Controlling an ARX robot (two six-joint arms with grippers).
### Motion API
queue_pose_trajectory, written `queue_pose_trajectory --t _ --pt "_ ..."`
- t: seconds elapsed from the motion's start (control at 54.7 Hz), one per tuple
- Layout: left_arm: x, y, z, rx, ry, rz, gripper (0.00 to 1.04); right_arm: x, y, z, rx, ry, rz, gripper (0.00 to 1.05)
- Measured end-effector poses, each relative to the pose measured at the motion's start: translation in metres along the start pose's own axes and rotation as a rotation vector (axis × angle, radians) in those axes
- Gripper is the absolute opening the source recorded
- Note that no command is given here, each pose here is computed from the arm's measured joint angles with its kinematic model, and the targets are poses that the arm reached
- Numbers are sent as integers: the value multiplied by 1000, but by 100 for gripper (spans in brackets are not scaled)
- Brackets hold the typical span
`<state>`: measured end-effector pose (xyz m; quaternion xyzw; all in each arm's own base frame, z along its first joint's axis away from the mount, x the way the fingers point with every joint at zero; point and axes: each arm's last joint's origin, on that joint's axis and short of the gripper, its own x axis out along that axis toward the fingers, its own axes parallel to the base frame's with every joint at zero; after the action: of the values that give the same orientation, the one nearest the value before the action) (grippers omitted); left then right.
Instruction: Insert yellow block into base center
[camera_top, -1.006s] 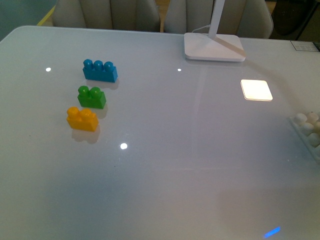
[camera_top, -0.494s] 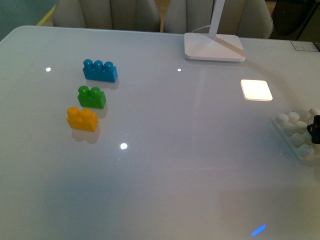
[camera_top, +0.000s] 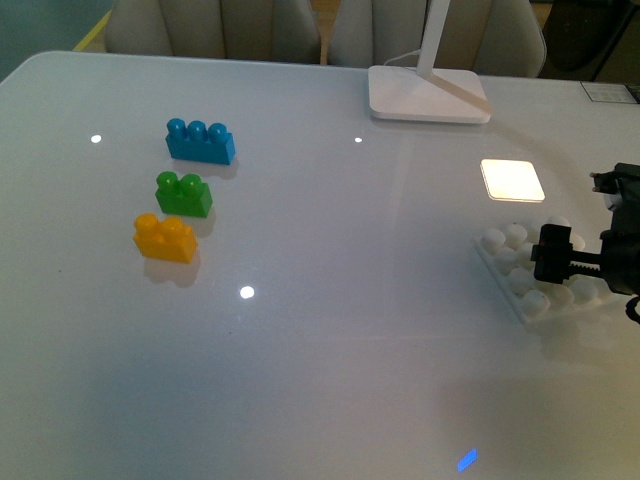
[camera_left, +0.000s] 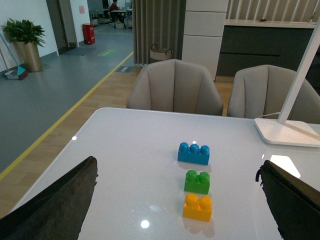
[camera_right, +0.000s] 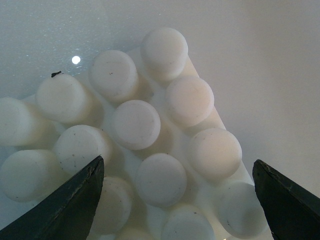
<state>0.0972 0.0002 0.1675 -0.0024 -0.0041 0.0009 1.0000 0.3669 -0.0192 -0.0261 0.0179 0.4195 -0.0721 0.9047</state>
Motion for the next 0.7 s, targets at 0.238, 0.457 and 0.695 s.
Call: queue_pose_trajectory --t 0.238,0.457,0.695 --pt "0 0 0 0 0 0 97 3 66 2 122 7 -12 88" --pt "0 0 0 0 0 0 97 15 125 14 168 39 41 88" --pt "0 0 0 0 0 0 97 21 163 25 183 41 68 88"
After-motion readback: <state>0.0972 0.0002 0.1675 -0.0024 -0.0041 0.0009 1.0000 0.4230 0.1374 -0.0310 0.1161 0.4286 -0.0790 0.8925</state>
